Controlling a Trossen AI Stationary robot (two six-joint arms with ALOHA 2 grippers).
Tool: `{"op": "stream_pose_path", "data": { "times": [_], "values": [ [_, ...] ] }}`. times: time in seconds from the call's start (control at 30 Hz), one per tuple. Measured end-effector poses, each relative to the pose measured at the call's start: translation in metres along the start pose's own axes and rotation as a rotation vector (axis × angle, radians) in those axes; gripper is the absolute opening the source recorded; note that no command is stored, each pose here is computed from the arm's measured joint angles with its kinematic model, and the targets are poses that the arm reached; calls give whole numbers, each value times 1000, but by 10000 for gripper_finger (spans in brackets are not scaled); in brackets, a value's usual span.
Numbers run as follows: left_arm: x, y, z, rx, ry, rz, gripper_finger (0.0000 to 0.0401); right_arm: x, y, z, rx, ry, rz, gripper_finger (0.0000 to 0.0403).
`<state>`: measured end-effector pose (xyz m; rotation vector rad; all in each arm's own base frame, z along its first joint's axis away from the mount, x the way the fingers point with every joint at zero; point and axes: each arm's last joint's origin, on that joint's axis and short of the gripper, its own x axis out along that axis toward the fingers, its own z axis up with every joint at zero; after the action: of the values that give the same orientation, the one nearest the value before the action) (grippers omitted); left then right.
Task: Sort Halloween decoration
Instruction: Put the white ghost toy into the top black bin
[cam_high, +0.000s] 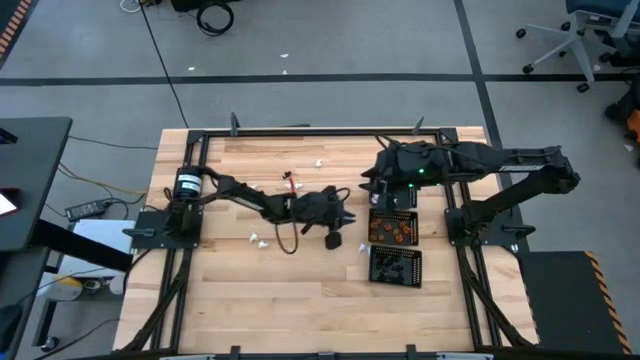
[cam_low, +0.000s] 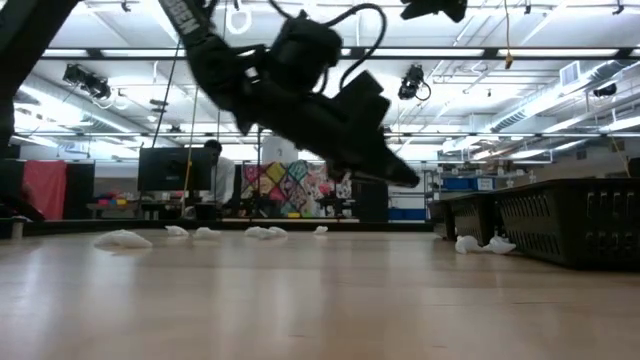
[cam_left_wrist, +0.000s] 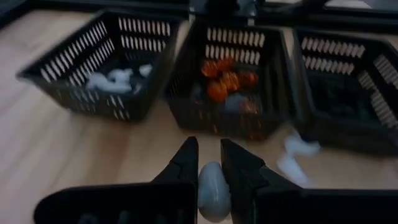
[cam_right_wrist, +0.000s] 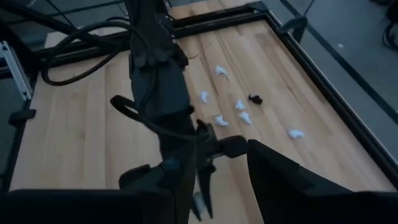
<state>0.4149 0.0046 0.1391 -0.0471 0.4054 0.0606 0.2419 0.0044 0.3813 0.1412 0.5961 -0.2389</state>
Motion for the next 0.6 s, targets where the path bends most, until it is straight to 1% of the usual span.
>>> {"op": "stream_pose_path", "data": {
  "times": [0.17, 0.3, 0.43, 0.5, 0.53, 0.6],
  "values": [
    [27, 16, 24, 16, -22, 6, 37, -15, -4, -4, 42, 15, -4, 148],
    [48, 31, 37, 26, 17, 25, 37, -24, -7, -7, 73, 22, -5, 148],
    [60, 44, 61, 27, -35, 48, 37, -32, -6, -9, 76, 17, -1, 148],
    [64, 50, 65, 26, -28, 58, 37, -36, -5, -10, 67, 8, -11, 148],
    [68, 53, 68, 24, -52, 63, 37, -37, -5, -10, 63, -1, -21, 148],
    [76, 59, 63, 5, -25, 70, 37, -39, -4, -10, 57, -10, -34, 148]
  ]
}}
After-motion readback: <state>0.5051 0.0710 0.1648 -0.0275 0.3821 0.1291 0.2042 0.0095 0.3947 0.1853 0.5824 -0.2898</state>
